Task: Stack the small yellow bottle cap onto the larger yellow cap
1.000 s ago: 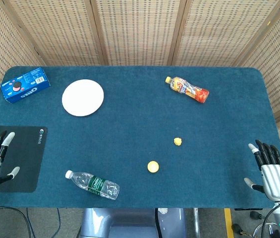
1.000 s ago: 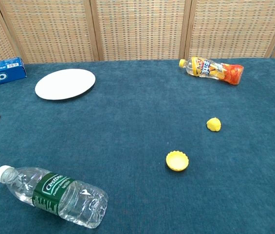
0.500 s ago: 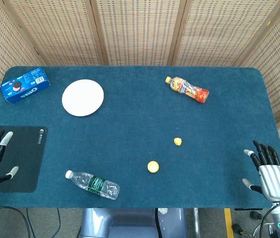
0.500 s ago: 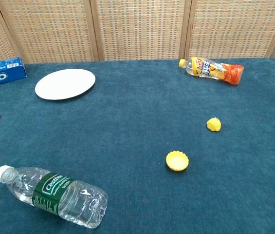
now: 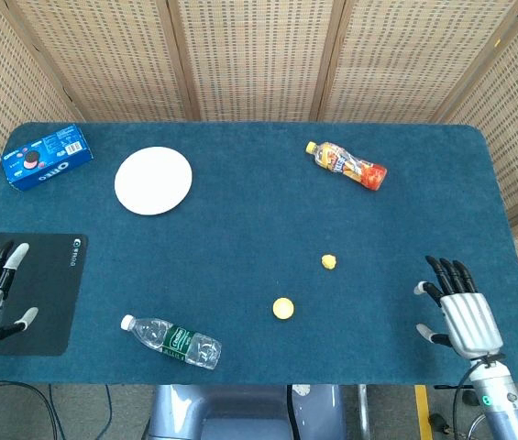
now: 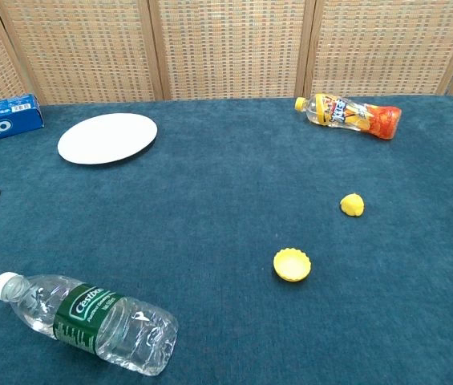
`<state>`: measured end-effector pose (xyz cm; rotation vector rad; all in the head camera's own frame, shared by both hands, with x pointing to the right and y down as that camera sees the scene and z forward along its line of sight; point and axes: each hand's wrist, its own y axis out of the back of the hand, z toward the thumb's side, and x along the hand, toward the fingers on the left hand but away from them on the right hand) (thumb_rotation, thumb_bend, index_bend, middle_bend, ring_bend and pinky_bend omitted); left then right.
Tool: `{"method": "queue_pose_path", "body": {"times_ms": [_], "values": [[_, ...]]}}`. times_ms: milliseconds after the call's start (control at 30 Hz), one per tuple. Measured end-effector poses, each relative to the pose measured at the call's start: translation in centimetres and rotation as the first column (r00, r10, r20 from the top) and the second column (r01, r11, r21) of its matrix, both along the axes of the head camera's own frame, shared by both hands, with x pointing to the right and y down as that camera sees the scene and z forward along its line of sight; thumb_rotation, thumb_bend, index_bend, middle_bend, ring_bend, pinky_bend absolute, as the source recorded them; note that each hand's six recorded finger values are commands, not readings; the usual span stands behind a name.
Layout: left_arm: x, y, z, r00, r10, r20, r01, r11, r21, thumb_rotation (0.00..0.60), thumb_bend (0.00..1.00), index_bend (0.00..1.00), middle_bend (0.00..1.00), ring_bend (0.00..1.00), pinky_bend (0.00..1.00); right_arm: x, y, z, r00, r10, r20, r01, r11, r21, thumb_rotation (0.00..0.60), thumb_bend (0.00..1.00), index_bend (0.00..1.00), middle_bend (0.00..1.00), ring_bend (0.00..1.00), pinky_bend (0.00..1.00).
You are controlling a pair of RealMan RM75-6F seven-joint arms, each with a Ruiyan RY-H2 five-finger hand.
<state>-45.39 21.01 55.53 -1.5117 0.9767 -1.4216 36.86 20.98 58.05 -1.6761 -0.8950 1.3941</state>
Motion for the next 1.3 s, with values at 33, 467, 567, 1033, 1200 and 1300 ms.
{"method": "queue_pose_path", "body": {"times_ms": [33, 467, 567, 1033, 1200, 1300], "values": [[0.1, 0.0, 0.0, 1.0, 0.003, 0.001, -0.003, 1.0, -0.001, 0.6, 0.21, 0.0, 0.0, 0.0, 0.0, -0.6, -0.3, 0.3, 1.0, -0.009, 0.003, 0.009, 1.0, -0.007, 0.6, 0.01, 0.41, 0.07, 0.0, 0.03], [0.8, 0.1, 0.8, 1.0, 0.025, 0.005, -0.025, 1.0, -0.018, 0.6, 0.22, 0.0, 0.0, 0.0, 0.0, -8.7, -5.6, 4.6, 0.997, -0.08, 0.019, 0.081, 0.992, -0.095, 0.6, 0.09, 0.42, 0.08, 0.0, 0.04], [0.8, 0.0, 0.8, 1.0, 0.023, 0.004, -0.023, 1.0, -0.017, 0.6, 0.21, 0.0, 0.0, 0.0, 0.0, -10.2, -6.5, 5.6, 0.997, -0.076, 0.014, 0.077, 0.99, -0.115, 0.6, 0.15, 0.42, 0.08, 0.0, 0.04], [0.6, -0.2, 1.4, 1.0, 0.018, -0.007, -0.018, 0.999, -0.035, 0.6, 0.21, 0.0, 0.0, 0.0, 0.0, -15.8, -9.6, 9.1, 0.997, -0.074, 0.008, 0.074, 0.984, -0.162, 0.6, 0.23, 0.39, 0.09, 0.0, 0.04], [0.5, -0.3, 1.4, 1.0, 0.015, -0.009, -0.015, 0.999, -0.037, 0.6, 0.21, 0.0, 0.0, 0.0, 0.0, -16.4, -10.1, 10.5, 0.998, -0.066, -0.018, 0.062, 0.981, -0.183, 0.6, 0.23, 0.38, 0.09, 0.0, 0.04], [0.5, -0.3, 1.4, 1.0, 0.016, -0.009, -0.016, 0.999, -0.038, 0.6, 0.21, 0.0, 0.0, 0.0, 0.0, -16.4, -10.4, 11.4, 0.997, -0.063, -0.039, 0.054, 0.979, -0.194, 0.6, 0.23, 0.38, 0.09, 0.0, 0.04]]}}
